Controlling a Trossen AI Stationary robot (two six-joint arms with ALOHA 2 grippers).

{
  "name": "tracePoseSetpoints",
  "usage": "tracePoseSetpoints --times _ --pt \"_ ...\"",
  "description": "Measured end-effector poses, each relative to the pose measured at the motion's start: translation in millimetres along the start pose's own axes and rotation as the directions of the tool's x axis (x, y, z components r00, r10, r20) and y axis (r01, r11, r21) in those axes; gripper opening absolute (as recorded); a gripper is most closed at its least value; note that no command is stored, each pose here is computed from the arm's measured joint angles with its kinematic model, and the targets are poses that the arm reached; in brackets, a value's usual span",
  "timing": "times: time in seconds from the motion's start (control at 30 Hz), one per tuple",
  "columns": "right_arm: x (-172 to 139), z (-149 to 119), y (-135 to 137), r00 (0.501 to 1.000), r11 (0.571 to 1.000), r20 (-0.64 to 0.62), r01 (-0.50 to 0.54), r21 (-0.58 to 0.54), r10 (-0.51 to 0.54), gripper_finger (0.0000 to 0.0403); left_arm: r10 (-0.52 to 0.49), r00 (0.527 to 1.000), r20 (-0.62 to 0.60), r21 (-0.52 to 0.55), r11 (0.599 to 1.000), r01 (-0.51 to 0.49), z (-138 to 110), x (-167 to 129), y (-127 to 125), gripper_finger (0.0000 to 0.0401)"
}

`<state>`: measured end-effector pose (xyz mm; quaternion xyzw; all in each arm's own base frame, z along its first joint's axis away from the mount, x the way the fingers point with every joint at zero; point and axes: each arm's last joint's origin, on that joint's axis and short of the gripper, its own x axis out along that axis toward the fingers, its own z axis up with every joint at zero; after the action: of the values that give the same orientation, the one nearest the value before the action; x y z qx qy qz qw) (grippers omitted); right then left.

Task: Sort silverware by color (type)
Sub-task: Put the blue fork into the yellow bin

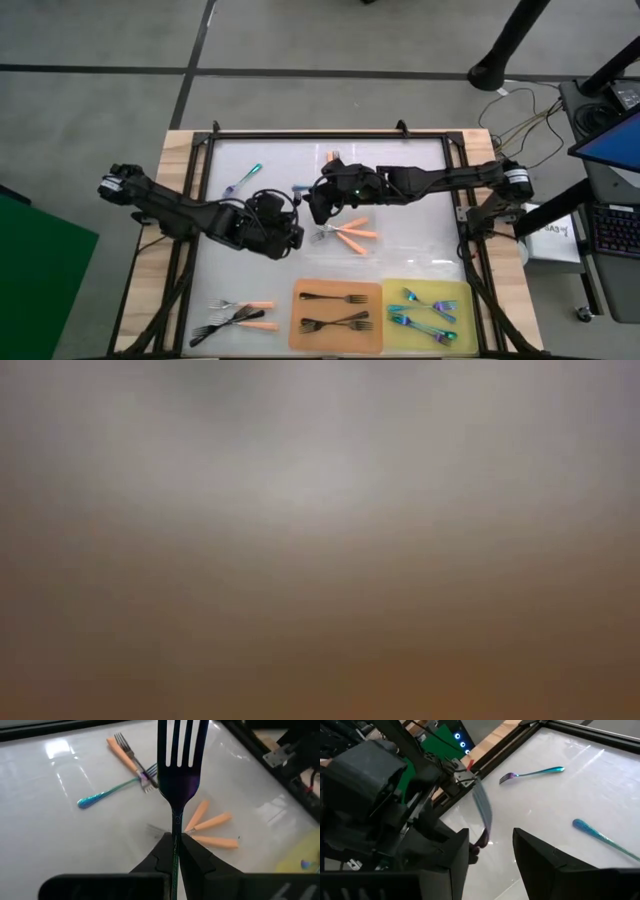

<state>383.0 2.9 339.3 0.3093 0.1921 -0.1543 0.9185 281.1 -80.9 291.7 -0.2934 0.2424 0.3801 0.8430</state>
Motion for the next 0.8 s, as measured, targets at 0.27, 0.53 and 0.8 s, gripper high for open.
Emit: tracePoseSetpoints --times 0.27,0.53,0.8 --pt "13.9 -6.3 -1.9 1.0 1.0 -0.01 0.009 -0.002 -0.009 0.0144 -0.073 0.997 0.038 0.009 0.997 0.072 9.2 4.2 -8.4 0.0" --pt "18.6 -7.1 -2.7 1.0 1.0 -0.004 0.008 -0.003 -0.008 0.0123 -0.065 0.997 0.035 0.016 0.998 0.064 8.9 4.9 -7.2 0.0" --pt "19.1 -5.3 -4.7 1.0 1.0 0.001 0.013 -0.019 -0.013 0.0034 -0.065 0.997 0.041 0.012 0.998 0.064 9.8 5.4 -7.3 0.0"
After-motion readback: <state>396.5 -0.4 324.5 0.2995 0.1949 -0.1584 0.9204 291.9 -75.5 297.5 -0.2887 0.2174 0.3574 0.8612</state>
